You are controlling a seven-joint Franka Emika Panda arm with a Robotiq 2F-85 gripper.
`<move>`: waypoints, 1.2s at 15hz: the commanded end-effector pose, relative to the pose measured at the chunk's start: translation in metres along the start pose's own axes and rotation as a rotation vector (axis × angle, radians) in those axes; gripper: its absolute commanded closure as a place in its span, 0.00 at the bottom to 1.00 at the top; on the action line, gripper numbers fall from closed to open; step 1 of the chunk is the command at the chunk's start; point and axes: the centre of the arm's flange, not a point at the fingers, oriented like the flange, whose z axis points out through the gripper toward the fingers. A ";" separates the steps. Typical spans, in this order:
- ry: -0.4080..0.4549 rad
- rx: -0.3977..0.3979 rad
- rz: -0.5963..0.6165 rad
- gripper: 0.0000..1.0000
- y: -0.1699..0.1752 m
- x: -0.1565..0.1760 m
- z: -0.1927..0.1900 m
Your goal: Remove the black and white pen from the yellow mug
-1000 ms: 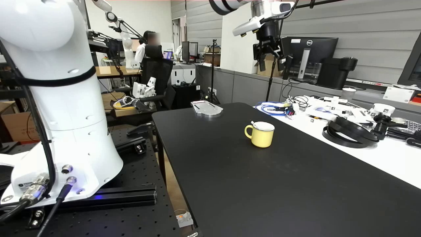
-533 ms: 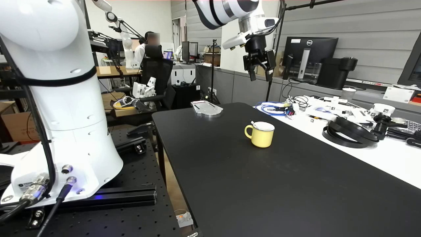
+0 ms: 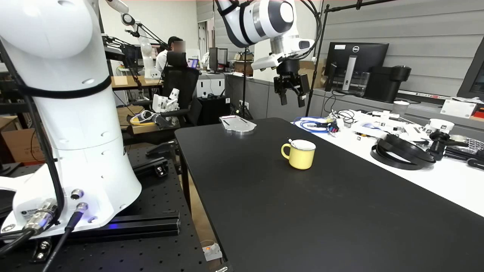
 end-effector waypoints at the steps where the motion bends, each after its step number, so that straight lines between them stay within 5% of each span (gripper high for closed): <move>1: -0.003 0.000 -0.001 0.00 0.000 0.000 0.002; 18: 0.009 -0.005 0.019 0.00 -0.007 -0.002 0.022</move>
